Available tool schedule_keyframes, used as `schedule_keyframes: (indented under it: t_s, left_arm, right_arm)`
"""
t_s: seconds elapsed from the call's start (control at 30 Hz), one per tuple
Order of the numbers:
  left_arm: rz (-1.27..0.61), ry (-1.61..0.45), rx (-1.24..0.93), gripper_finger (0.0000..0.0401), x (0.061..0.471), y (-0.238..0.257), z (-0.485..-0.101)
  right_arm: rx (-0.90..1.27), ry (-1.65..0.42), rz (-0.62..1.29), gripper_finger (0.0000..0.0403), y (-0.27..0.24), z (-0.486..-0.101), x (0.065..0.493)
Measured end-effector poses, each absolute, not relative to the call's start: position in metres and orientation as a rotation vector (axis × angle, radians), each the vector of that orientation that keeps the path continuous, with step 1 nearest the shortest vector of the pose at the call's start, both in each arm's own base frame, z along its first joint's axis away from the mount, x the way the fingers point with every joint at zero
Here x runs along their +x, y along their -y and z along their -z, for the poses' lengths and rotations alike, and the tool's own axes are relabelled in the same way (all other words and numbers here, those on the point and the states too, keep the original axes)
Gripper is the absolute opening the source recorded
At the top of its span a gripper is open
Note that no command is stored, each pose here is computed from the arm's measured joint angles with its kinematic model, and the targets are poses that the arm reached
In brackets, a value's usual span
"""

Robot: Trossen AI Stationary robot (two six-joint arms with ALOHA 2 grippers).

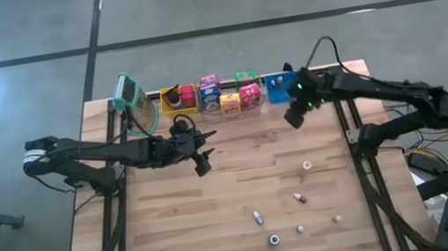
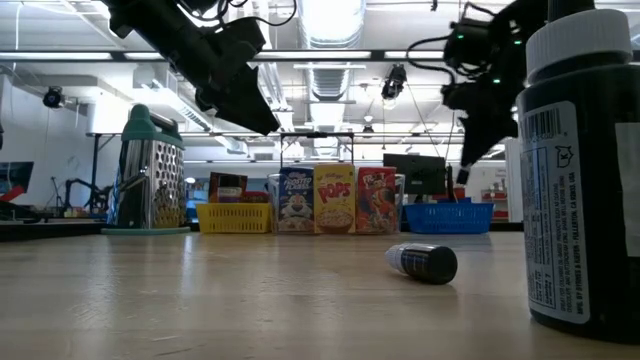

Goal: Pick & Place Kitchen Items
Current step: Put the right purple bottle into the blue bin

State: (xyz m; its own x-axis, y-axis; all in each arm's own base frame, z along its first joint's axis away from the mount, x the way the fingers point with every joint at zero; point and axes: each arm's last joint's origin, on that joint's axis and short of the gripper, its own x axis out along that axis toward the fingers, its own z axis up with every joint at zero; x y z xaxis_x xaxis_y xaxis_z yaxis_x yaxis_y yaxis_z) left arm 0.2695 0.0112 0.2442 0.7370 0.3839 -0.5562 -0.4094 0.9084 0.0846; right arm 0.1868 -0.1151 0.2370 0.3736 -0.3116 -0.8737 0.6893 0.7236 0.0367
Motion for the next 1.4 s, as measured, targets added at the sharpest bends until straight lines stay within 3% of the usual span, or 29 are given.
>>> schedule_keyframes:
  t_s: [0.33,0.6,1.03,1.4]
  left_arm:
    - [-0.436,-0.601,-0.044,0.0243,0.269,-0.011,-0.244]
    - [-0.436,-0.601,-0.044,0.0243,0.269,-0.011,-0.244]
    - [-0.436,-0.601,-0.044,0.0243,0.269,-0.011,-0.244]
    - [-0.436,-0.601,-0.044,0.0243,0.269,-0.011,-0.244]
  right_arm:
    - [0.373,-1.133,0.646,0.0058,0.176,-0.266,0.237]
    - [0.392,-1.209,0.639,0.0057,0.219,-0.251,0.259]
    - [0.368,-1.277,0.609,0.0057,0.249,-0.221,0.259]
    - [0.325,-1.236,0.602,0.0057,0.257,-0.219,0.257]
